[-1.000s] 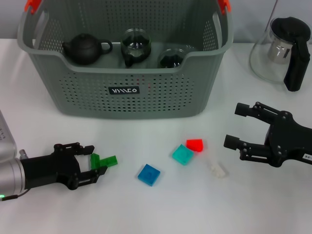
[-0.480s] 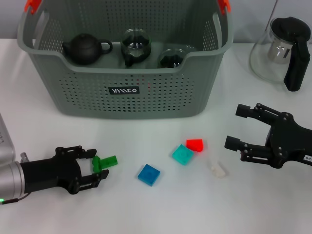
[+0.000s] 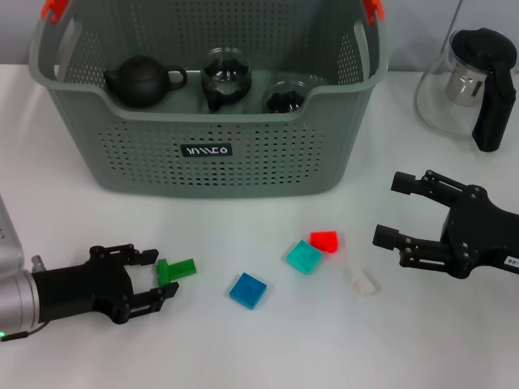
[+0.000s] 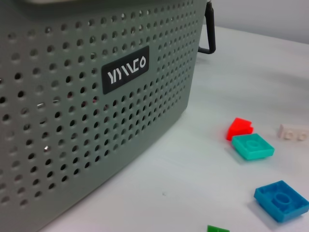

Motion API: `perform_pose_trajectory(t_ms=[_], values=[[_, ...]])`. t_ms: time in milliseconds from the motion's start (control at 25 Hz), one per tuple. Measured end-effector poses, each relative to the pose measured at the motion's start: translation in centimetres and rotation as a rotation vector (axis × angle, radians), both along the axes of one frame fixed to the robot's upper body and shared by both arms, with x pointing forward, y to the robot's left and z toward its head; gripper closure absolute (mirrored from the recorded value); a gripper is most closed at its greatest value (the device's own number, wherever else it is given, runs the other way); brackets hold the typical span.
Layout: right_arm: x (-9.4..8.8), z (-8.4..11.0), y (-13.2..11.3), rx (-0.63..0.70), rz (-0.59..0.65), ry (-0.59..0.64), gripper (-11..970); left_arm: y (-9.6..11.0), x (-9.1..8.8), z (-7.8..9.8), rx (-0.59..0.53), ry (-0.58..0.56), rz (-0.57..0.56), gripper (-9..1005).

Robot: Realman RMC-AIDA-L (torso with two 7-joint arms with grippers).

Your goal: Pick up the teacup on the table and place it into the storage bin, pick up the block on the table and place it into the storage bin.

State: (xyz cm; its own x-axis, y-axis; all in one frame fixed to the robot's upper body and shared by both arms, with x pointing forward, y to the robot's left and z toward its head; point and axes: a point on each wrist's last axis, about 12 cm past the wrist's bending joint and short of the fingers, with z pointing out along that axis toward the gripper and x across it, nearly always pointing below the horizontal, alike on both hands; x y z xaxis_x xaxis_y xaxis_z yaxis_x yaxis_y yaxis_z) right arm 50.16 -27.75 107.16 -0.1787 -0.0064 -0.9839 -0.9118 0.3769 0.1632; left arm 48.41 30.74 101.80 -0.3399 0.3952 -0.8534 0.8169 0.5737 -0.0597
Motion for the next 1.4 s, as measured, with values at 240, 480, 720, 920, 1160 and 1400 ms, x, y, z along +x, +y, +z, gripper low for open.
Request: perform_pose_trajectory(t_ms=[240, 480, 720, 920, 1160, 1400], values=[[0.02, 0.02, 0.02, 0.0, 0.001, -0.001, 12, -0.05, 0.37, 0.07, 0.01, -0.008, 0.004, 384], [-0.04, -0.03, -0.03, 0.0, -0.001, 0.0, 12, -0.26, 0.6, -0.01, 0.022, -0.018, -0.003, 419], [-0.08, -0.05, -0.11, -0.002, -0.003, 0.001, 12, -0.47, 0.58, -0.08, 0.025, -0.017, -0.014, 453], [-0.08, -0.05, -0.13, -0.002, -0.003, 0.001, 12, -0.55, 0.6, -0.08, 0.029, -0.017, -0.022, 481], [-0.12, -0.08, -0.16, -0.003, -0.004, 0.002, 12, -0.43, 0.74, 0.05, 0.034, -0.016, -0.017, 516], [-0.12, -0.07, -0.15, -0.002, -0.004, 0.002, 12, -0.07, 0.83, 0.45, 0.029, -0.016, -0.006, 550]])
